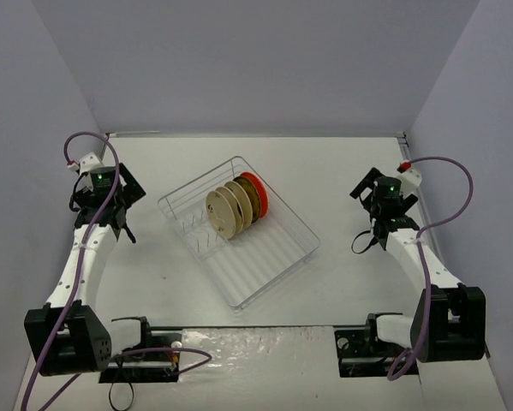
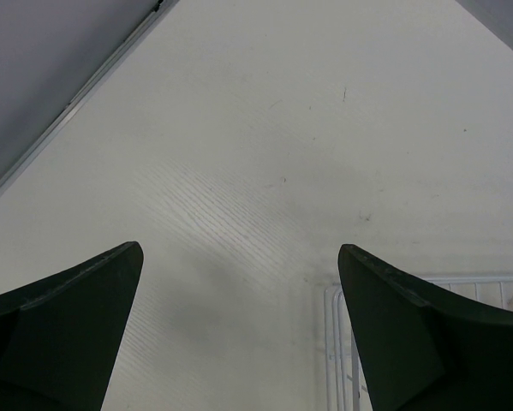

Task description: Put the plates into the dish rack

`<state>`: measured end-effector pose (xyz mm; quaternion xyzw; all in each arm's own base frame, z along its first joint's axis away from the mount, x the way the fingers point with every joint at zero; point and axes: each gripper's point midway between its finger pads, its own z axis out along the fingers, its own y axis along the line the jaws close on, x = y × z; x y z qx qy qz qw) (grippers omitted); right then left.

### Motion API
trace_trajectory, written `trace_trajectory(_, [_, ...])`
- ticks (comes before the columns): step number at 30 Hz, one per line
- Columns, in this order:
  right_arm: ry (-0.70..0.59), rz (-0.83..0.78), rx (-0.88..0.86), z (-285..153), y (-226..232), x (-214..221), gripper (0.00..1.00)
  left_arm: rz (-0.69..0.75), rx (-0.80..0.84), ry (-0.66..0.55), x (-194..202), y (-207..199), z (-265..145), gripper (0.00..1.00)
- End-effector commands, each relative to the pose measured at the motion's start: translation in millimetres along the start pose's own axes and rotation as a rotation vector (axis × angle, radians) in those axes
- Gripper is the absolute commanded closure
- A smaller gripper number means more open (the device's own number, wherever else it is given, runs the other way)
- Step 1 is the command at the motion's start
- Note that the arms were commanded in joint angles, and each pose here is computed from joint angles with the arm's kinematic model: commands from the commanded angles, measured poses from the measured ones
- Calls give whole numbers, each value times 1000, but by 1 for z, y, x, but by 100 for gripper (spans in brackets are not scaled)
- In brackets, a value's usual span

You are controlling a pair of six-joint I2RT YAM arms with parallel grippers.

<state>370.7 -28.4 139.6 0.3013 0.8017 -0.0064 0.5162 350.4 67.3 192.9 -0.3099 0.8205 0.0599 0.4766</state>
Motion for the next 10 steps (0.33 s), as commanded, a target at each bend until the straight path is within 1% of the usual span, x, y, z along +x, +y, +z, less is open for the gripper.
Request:
trace_trajectory(1, [-141,121,-85,-5,23,-40,0,-79,43,-119,-28,-6,-10,3])
trace_trajectory(5, [-184,127,-75,-14,20,-50,0,-76,88,-125,-23,-11,-13,3])
trace_trajectory(10, [-291,161,-88,-32,10,-63,0,-82,149,-160,-24,-17,-17,3])
